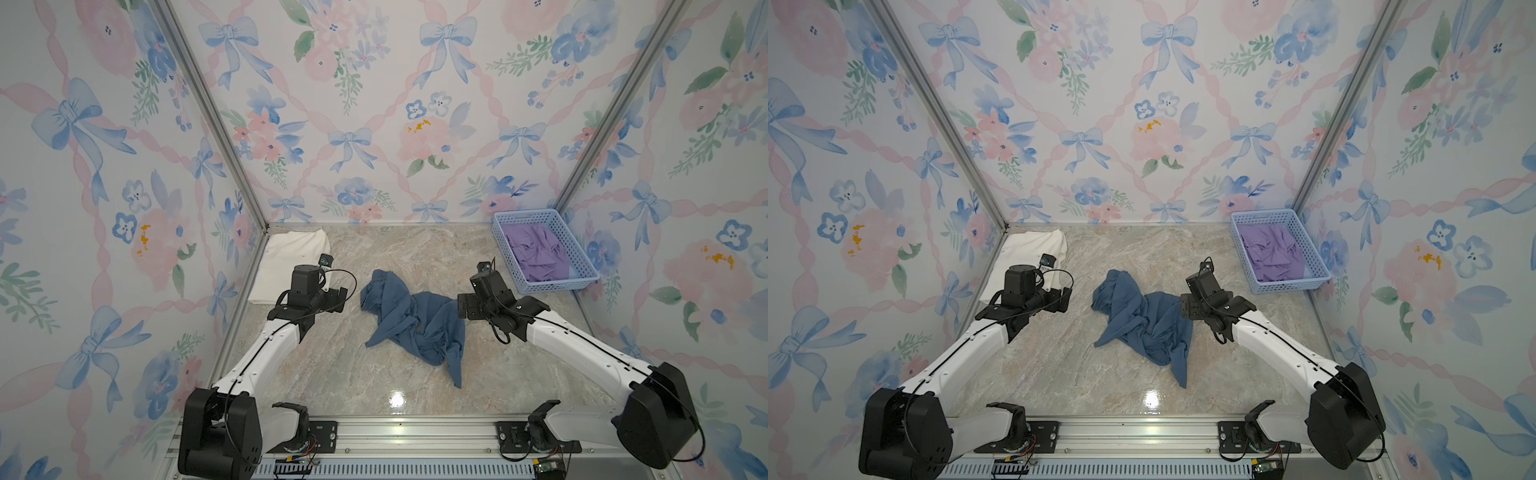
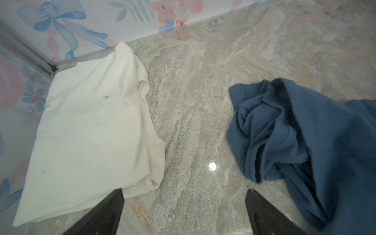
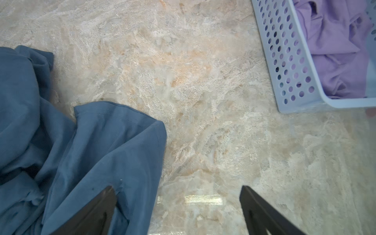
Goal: Fold and stack t-shirts
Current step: Flatten out the T-shirt at the center of the board.
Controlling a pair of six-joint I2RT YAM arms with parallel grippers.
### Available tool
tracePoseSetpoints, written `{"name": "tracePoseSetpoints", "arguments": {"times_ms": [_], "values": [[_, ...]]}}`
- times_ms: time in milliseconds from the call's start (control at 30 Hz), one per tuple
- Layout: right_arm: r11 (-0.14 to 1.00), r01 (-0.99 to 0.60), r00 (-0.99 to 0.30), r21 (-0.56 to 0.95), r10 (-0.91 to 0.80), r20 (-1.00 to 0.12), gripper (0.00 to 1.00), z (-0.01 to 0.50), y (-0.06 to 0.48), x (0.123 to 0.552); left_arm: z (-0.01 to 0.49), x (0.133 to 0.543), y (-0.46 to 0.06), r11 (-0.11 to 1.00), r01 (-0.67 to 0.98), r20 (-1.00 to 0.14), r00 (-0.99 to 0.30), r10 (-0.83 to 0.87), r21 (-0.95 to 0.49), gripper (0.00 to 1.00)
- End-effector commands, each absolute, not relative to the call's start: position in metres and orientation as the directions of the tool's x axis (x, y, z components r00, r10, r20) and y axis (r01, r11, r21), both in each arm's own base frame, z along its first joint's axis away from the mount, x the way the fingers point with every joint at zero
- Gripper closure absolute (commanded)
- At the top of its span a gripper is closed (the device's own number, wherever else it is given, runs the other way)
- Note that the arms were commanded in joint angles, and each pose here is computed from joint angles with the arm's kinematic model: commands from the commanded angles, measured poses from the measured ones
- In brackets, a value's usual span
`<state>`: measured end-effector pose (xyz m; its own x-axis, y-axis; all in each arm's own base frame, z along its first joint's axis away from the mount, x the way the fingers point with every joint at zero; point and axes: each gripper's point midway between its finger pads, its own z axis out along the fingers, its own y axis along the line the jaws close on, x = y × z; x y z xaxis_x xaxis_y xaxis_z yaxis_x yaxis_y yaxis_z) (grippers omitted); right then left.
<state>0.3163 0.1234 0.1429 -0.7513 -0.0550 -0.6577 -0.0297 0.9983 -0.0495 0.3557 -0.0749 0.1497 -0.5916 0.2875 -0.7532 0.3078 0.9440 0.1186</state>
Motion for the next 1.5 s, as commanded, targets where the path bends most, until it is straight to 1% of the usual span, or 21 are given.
{"name": "tracePoseSetpoints", "arguments": {"times_ms": [0,67,100,133,167,267,433,567,633,833,933,967,1000,1067,1100,1133,1167,1200,1300,1367,1467], "values": [[0.999,0.015,-0.762,-0.034,-0.011,-0.647,0.02,0.140,0.115,0.305,0.127,0.328,-0.135,0.830,0.552,-0.665,-0.588,0.460,0.086,0.02],[0.999,0.024,-0.767,-0.035,-0.004,-0.642,0.02,0.137,0.113,0.302,0.117,0.317,-0.156,0.788,0.602,-0.628,-0.568,0.533,0.125,0.08],[0.999,0.026,-0.769,-0.036,-0.003,-0.639,0.02,0.136,0.112,0.301,0.113,0.312,-0.162,0.772,0.622,-0.615,-0.560,0.555,0.131,0.13],[0.999,0.030,-0.770,-0.034,0.001,-0.638,0.01,0.135,0.111,0.299,0.107,0.306,-0.170,0.749,0.651,-0.600,-0.551,0.580,0.127,0.21],[0.999,0.033,-0.770,-0.032,0.005,-0.638,0.01,0.135,0.110,0.298,0.100,0.300,-0.174,0.727,0.676,-0.578,-0.547,0.605,0.122,0.25],[0.999,0.039,-0.773,-0.034,0.008,-0.635,0.01,0.132,0.108,0.295,0.082,0.288,-0.181,0.695,0.712,-0.515,-0.561,0.648,0.099,0.28],[0.998,0.041,-0.779,-0.038,0.008,-0.626,0.01,0.127,0.106,0.292,0.064,0.274,-0.185,0.671,0.740,-0.455,-0.584,0.672,0.043,0.26],[0.998,0.041,-0.781,-0.037,0.009,-0.625,0.01,0.126,0.107,0.294,0.039,0.251,-0.190,0.632,0.775,-0.364,-0.592,0.719,-0.014,0.26],[0.998,0.040,-0.781,-0.039,0.007,-0.625,0.01,0.127,0.108,0.295,0.029,0.246,-0.188,0.613,0.790,-0.319,-0.580,0.749,0.004,0.26],[0.998,0.046,-0.780,-0.038,0.012,-0.625,0.01,0.126,0.108,0.298,0.020,0.228,-0.189,0.538,0.842,-0.252,-0.529,0.810,-0.040,0.30],[0.998,0.052,-0.778,-0.031,0.021,-0.628,0.01,0.126,0.108,0.299,0.018,0.233,-0.183,0.536,0.844,-0.228,-0.523,0.821,-0.002,0.33],[0.998,0.051,-0.779,-0.031,0.021,-0.627,0.01,0.125,0.108,0.300,0.017,0.236,-0.184,0.542,0.840,-0.223,-0.528,0.819,0.002,0.36],[0.998,0.051,-0.781,-0.032,0.020,-0.625,0.01,0.123,0.108,0.300,0.015,0.238,-0.185,0.553,0.833,-0.215,-0.540,0.814,0.001,0.43],[0.998,0.050,-0.784,-0.032,0.019,-0.620,0.02,0.121,0.109,0.301,0.009,0.240,-0.186,0.563,0.827,-0.195,-0.553,0.810,-0.009,0.68],[0.998,0.052,-0.787,-0.033,0.021,-0.617,0.03,0.119,0.110,0.301,0.006,0.242,-0.186,0.566,0.825,-0.183,-0.557,0.810,-0.007,0.84],[0.998,0.050,-0.787,-0.032,0.019,-0.617,0.04,0.119,0.110,0.302,0.002,0.243,-0.184,0.569,0.822,-0.168,-0.561,0.811,0.002,0.95],[0.998,0.050,-0.788,-0.032,0.020,-0.616,0.05,0.119,0.110,0.302,0.000,0.245,-0.183,0.568,0.823,-0.159,-0.560,0.813,0.011,1.00],[0.998,0.048,-0.788,-0.030,0.020,-0.616,0.06,0.119,0.111,0.301,0.000,0.248,-0.181,0.567,0.823,-0.153,-0.557,0.816,0.028,1.00],[0.999,0.043,-0.786,-0.029,0.015,-0.618,0.09,0.120,0.110,0.299,0.022,0.263,-0.184,0.556,0.826,-0.210,-0.531,0.821,0.088,1.00],[0.999,0.038,-0.785,-0.032,0.010,-0.619,0.09,0.122,0.108,0.297,0.056,0.278,-0.191,0.551,0.824,-0.305,-0.495,0.814,0.133,1.00],[0.999,0.027,-0.795,-0.030,0.003,-0.607,0.09,0.120,0.109,0.293,0.126,0.303,-0.200,0.572,0.795,-0.480,-0.428,0.765,0.202,1.00]]}}
